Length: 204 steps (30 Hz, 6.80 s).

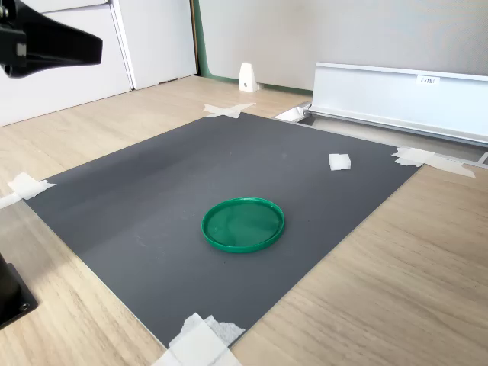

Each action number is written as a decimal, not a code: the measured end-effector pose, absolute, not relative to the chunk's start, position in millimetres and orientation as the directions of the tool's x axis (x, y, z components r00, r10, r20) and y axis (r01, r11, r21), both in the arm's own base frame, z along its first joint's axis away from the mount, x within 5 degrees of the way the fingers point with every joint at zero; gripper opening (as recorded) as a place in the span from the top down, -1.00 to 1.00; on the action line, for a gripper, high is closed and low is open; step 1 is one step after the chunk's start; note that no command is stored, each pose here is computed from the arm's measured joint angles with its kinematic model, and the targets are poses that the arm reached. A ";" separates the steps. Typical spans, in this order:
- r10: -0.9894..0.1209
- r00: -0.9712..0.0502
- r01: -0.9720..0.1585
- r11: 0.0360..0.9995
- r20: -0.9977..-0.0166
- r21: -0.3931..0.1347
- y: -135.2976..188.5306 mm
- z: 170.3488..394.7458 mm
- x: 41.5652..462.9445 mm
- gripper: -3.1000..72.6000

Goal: Grasp a white terminal and put it on the green lid.

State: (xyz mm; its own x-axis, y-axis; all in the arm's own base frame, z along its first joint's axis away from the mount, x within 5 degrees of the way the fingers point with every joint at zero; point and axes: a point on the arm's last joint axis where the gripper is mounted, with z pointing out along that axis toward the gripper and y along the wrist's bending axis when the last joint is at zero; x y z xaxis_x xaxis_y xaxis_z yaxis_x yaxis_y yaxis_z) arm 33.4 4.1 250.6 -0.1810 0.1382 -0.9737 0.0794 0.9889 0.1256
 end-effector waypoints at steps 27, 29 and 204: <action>-0.003 -0.633 0.002 1.000 -0.774 -0.006 -8.4 313.1 119.7 0.94; -0.049 -0.665 -0.035 0.999 -0.745 -0.035 -10.0 317.5 131.6 0.94; -0.680 -0.733 -0.667 0.724 -0.020 -0.179 -102.9 175.1 240.8 0.20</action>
State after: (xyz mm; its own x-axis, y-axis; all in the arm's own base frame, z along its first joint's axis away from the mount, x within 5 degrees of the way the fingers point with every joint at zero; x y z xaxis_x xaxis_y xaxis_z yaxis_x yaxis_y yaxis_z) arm 240.8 -102.9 175.1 -0.7328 -0.6802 -0.0204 -0.6667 0.7236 -0.1788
